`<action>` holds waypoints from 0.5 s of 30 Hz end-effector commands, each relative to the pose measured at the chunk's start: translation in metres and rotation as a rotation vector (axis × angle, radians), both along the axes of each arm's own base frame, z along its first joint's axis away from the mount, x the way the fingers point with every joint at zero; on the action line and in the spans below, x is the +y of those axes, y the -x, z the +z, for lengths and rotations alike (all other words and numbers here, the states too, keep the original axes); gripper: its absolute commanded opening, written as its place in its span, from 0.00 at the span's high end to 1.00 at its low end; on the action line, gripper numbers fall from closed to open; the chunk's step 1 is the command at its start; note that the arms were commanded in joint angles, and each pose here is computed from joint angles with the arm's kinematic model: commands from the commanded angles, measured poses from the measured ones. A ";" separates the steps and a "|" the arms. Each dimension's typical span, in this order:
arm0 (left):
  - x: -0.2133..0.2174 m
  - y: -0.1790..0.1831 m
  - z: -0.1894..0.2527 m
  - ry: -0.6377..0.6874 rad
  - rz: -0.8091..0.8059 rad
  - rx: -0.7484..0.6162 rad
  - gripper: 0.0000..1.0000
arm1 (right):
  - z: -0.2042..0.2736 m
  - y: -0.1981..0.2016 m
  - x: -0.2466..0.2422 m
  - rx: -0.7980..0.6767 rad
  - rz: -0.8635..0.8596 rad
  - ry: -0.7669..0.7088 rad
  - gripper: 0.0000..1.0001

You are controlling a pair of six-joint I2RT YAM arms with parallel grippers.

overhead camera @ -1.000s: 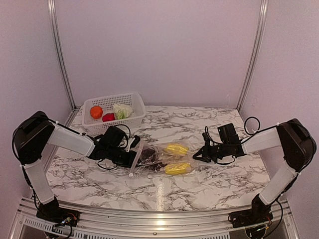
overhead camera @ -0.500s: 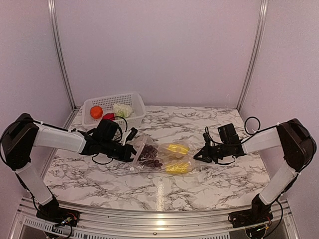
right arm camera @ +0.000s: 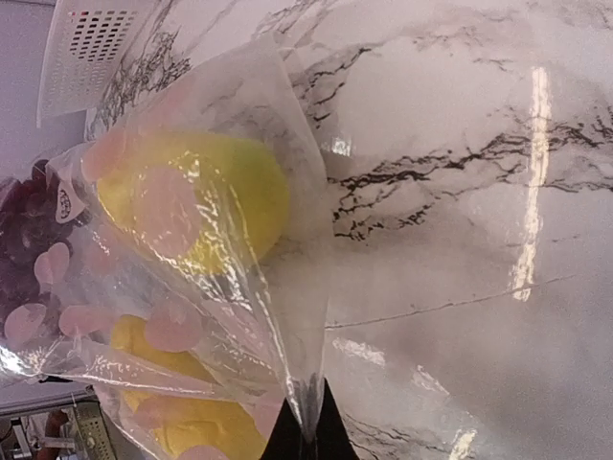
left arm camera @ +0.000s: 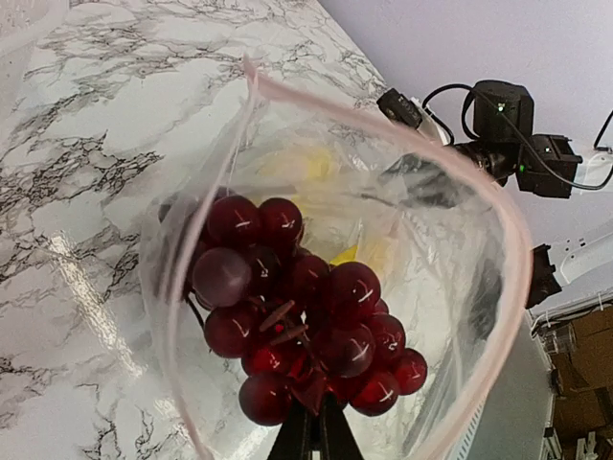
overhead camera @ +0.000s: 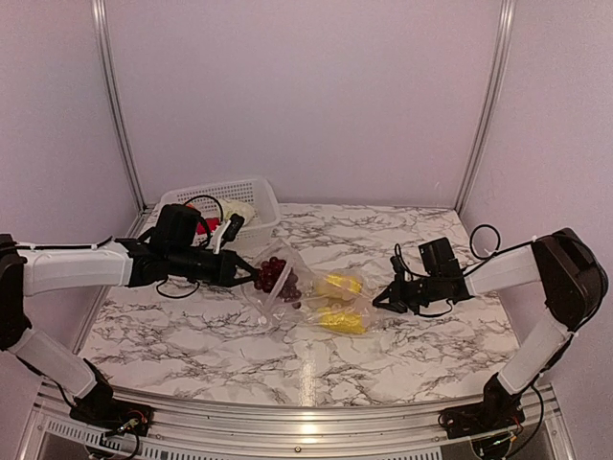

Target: Open the zip-top bag and remove the fake food

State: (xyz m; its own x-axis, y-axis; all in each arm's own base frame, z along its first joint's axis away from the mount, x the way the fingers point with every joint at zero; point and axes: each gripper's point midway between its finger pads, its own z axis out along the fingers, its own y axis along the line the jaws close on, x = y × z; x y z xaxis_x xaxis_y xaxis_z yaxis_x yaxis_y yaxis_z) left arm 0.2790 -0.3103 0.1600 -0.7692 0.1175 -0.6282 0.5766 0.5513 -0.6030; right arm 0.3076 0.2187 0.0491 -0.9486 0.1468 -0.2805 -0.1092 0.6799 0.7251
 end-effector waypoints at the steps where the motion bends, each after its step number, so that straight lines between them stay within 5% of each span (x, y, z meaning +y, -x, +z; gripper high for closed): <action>1: 0.011 -0.022 0.043 0.048 0.080 -0.054 1.00 | 0.000 -0.012 -0.007 -0.018 -0.030 0.029 1.00; 8: 0.011 -0.036 0.074 0.142 0.106 -0.055 1.00 | 0.003 -0.013 -0.007 -0.027 -0.025 0.035 1.00; 15: 0.066 -0.075 0.114 0.215 0.287 -0.101 1.00 | 0.003 -0.011 -0.010 -0.021 -0.045 0.037 1.00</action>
State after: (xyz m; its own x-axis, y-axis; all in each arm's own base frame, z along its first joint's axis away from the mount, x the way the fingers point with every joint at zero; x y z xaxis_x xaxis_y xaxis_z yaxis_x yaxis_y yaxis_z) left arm 0.3328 -0.2712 0.2163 -0.7722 -0.1114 -0.6255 0.4597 0.5815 -0.6712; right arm 0.3110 0.2132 0.0461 -0.9447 0.1577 -0.2874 -0.0978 0.7010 0.7064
